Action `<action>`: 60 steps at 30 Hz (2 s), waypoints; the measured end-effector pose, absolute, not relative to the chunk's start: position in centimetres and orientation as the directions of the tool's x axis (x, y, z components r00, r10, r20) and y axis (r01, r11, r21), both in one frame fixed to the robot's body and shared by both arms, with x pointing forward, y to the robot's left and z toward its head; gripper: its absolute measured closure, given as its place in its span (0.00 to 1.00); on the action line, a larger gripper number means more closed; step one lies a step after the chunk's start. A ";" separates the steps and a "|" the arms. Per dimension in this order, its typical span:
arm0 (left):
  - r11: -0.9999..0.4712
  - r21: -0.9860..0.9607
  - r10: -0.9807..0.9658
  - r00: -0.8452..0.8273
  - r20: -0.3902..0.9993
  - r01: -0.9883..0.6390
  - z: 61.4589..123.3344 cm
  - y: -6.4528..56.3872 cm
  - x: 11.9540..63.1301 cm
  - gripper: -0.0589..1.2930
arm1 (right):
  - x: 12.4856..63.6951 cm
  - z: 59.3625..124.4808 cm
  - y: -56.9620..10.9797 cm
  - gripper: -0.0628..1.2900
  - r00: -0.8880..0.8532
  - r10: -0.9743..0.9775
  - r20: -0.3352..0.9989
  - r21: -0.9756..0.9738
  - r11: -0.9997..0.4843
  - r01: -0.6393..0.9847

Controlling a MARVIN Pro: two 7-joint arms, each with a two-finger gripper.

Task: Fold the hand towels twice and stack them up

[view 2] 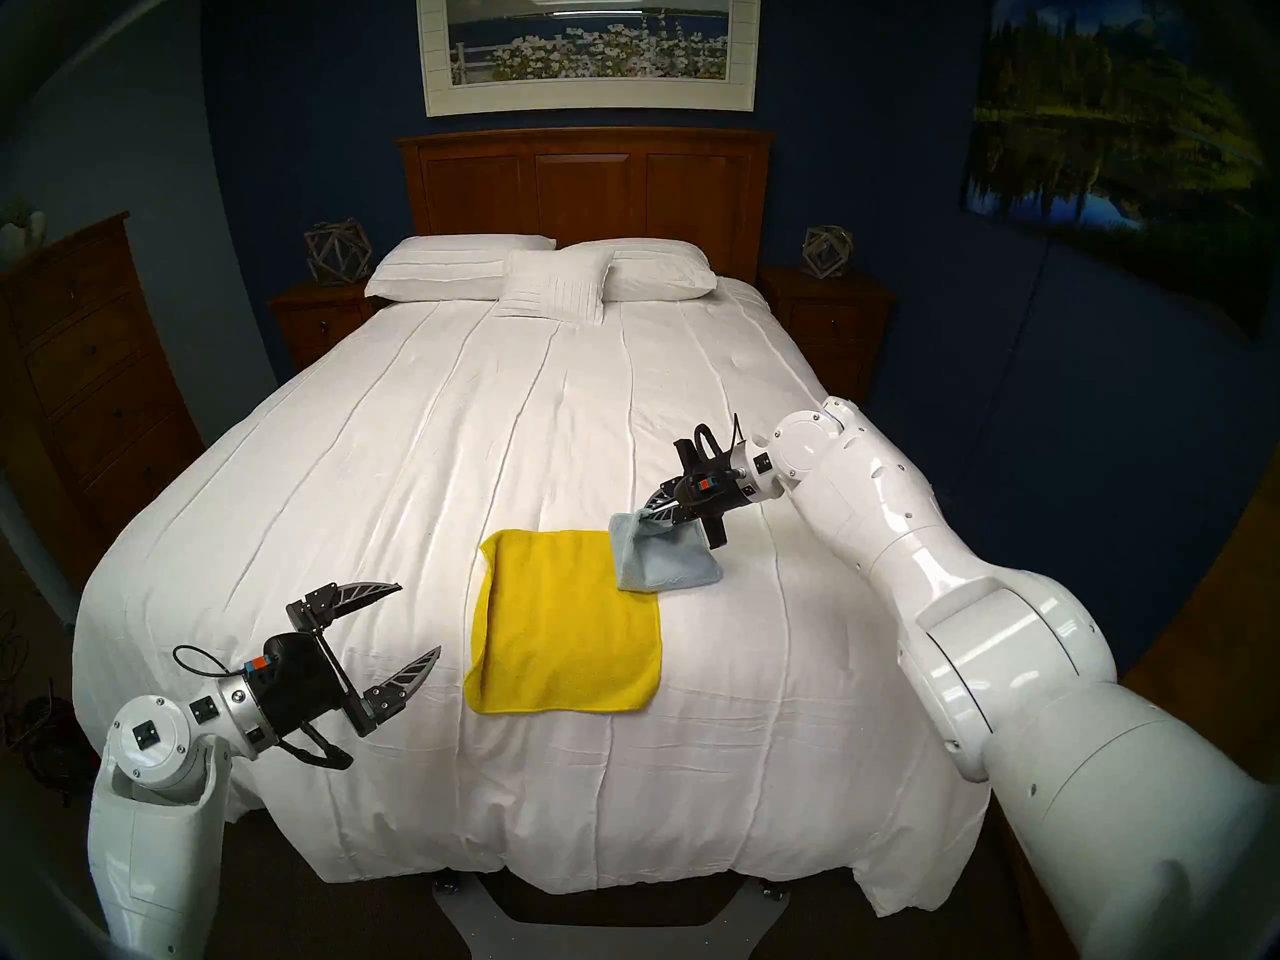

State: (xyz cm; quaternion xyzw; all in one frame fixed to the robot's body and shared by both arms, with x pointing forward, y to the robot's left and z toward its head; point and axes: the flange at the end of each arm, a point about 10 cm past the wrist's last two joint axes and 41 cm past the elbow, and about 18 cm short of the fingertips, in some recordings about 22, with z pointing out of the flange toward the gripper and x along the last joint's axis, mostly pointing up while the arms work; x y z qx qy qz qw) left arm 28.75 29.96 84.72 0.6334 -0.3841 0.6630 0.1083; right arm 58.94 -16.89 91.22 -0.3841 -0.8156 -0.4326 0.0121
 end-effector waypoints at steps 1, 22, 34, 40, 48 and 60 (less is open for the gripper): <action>-0.681 -0.372 -0.343 -0.174 0.923 -0.630 84.7 30.0 28.8 0.02 | 59.0 91.2 -16.8 0.86 -0.705 0.618 0.348 0.697 0.332 0.635; -0.682 -0.372 -0.343 -0.174 0.923 -0.630 84.7 30.0 28.8 0.02 | 60.5 93.0 -21.5 0.05 -0.728 0.635 0.260 0.778 0.309 0.547; -0.682 -0.373 -0.344 -0.175 0.923 -0.629 84.7 30.0 28.8 0.02 | 58.5 92.3 -29.4 0.05 -0.702 0.659 0.268 0.787 0.271 0.555; -0.681 -0.373 -0.344 -0.175 0.923 -0.629 84.7 29.9 28.8 0.02 | 57.3 92.0 -29.8 0.05 -0.741 0.616 0.267 0.836 0.234 0.496; -0.681 -0.374 -0.344 -0.176 0.922 -0.629 84.7 29.9 28.8 0.02 | 55.6 91.0 -29.6 0.05 -0.775 0.576 0.261 0.849 0.245 0.468; -0.681 -0.374 -0.344 -0.176 0.922 -0.630 84.7 30.0 28.8 0.02 | 52.1 87.6 -27.8 0.05 -0.819 0.504 0.275 0.816 0.328 0.476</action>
